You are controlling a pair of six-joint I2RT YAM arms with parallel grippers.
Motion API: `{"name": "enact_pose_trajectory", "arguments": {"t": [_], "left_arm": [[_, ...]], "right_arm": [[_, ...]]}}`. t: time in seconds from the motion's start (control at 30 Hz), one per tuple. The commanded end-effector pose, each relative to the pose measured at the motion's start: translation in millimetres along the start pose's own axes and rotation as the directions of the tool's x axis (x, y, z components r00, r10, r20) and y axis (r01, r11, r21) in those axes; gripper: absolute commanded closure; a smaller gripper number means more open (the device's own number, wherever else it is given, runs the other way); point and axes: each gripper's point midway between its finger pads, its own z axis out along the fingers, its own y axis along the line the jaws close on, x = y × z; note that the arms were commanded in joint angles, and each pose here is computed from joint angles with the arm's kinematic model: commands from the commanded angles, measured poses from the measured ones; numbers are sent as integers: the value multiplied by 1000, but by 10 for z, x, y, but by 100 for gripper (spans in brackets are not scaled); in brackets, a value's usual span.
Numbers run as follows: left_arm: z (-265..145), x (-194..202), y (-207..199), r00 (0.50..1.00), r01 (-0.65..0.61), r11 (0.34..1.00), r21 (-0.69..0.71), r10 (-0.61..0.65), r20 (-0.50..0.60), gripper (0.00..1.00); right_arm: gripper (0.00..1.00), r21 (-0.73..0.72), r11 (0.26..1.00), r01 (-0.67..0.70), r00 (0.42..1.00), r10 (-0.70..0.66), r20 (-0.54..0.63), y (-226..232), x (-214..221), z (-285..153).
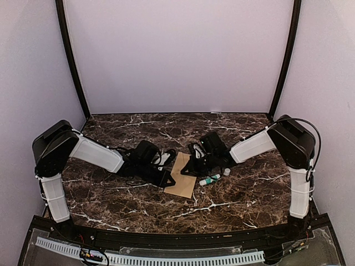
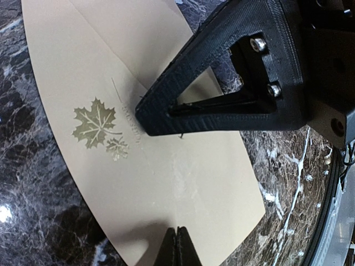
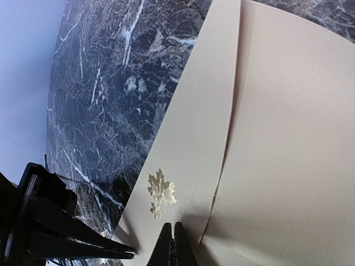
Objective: Place the letter into the envelope and seal it
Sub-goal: Seal the envelope flap on the envelope.
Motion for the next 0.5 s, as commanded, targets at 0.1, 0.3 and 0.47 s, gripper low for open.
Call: {"name": "enact_pose_trajectory", "arguments": {"t": [0.1, 0.3, 0.47], "left_arm": [[53, 288, 186, 996, 19, 998, -68, -25, -88, 100], [55, 300, 177, 996, 17, 998, -61, -23, -92, 100], [59, 297, 155, 996, 15, 999, -45, -19, -93, 100]], "right_arm": [[100, 118, 992, -48, 997, 55, -62, -271, 270, 0], [100, 121, 991, -51, 998, 55, -31, -285, 139, 50], [100, 64, 996, -63, 998, 62, 16, -185, -91, 78]]}}
